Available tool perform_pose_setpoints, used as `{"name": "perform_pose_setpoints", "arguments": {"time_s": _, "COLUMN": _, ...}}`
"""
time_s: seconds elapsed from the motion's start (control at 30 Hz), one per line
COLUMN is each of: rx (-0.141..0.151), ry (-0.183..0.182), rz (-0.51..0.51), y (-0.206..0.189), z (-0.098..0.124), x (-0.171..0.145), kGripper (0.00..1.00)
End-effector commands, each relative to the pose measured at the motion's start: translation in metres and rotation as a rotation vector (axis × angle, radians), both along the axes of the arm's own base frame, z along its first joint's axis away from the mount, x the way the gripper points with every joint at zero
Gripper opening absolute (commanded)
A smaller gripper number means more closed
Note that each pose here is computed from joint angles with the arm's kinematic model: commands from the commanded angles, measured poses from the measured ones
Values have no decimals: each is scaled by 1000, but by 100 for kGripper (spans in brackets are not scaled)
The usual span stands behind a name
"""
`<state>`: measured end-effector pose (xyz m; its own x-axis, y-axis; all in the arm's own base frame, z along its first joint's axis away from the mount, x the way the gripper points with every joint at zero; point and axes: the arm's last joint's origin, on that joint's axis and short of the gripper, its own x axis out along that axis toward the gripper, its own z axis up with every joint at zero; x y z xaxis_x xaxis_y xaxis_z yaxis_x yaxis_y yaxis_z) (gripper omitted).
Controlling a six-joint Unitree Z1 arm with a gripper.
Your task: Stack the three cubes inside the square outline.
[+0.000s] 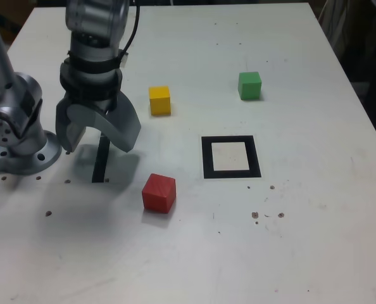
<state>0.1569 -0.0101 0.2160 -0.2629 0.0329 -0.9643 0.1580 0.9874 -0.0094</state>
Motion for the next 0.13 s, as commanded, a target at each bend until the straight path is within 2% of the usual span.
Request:
{"name": "perform_pose_setpoints", "arguments": {"time_s": 0.0, "rx": 0, "ry": -2, "rz": 0, "y": 0, "z": 0, "x": -1, "kGripper": 97}}
{"name": "perform_pose_setpoints", "arguments": {"time_s": 0.1, "rx": -3, "ry": -1, "rz": 0, "y": 0, "z": 0, "x": -1, "kGripper": 97}}
